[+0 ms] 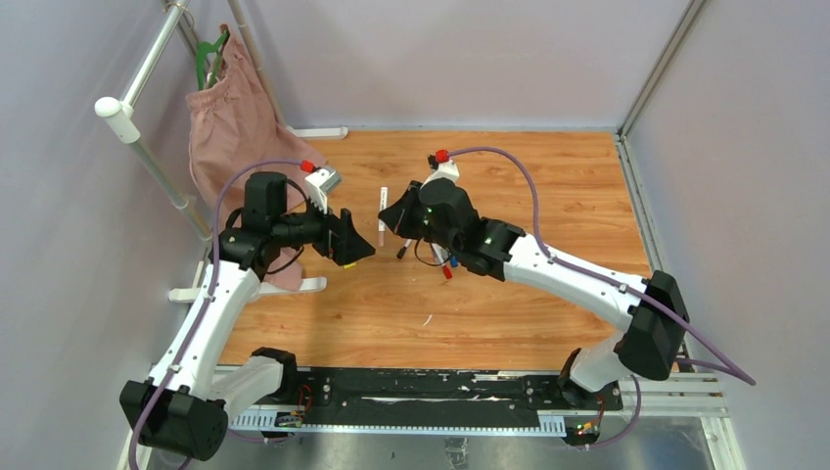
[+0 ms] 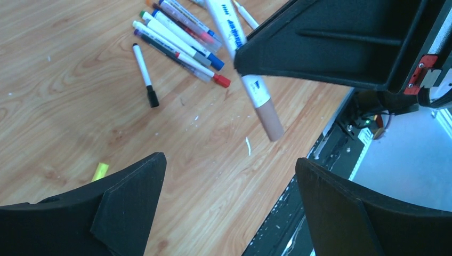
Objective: Open the pen caps
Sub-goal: Pick up the pen from the center of the board.
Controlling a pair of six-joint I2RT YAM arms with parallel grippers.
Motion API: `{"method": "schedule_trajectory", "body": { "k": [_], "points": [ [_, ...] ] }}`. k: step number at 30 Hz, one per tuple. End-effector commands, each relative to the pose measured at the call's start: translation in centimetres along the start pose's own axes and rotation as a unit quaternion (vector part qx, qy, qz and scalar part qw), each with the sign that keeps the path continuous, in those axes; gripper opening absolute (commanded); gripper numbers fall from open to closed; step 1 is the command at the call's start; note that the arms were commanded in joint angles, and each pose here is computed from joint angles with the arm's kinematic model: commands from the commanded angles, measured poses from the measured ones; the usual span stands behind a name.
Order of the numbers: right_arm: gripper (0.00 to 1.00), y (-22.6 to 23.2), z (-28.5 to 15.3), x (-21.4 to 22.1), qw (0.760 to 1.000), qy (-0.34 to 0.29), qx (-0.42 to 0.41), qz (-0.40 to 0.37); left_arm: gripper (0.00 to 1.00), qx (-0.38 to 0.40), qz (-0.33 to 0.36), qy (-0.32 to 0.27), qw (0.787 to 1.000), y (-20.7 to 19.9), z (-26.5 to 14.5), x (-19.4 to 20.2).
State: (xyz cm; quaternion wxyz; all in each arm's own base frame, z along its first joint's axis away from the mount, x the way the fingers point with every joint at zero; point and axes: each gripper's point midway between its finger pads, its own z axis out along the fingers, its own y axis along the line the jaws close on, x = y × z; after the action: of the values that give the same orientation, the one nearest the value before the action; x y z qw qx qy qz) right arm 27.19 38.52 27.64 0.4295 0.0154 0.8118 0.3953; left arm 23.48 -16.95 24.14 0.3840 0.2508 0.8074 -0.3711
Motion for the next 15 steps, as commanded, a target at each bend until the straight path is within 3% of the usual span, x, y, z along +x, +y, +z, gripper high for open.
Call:
{"method": "schedule_trajectory", "body": {
  "k": [1,9,15],
  "points": [
    [0.0,2.8,0.6,-0.8,0.999,-0.02,-0.021,0.04,0.97,0.036,-0.013,-0.035,0.999,-1.7,0.3,-1.4],
    [0.0,4.5,0.8,-0.9,0.998,-0.026,-0.04,0.05,0.86,0.033,0.019,-0.032,0.999,-2.1,1.2,-1.4],
    [0.0,4.2,0.5,-0.9,0.998,-0.029,-0.036,0.05,0.56,0.0,0.013,-0.009,1.0,-0.2,2.0,-0.1]
  ]
}}
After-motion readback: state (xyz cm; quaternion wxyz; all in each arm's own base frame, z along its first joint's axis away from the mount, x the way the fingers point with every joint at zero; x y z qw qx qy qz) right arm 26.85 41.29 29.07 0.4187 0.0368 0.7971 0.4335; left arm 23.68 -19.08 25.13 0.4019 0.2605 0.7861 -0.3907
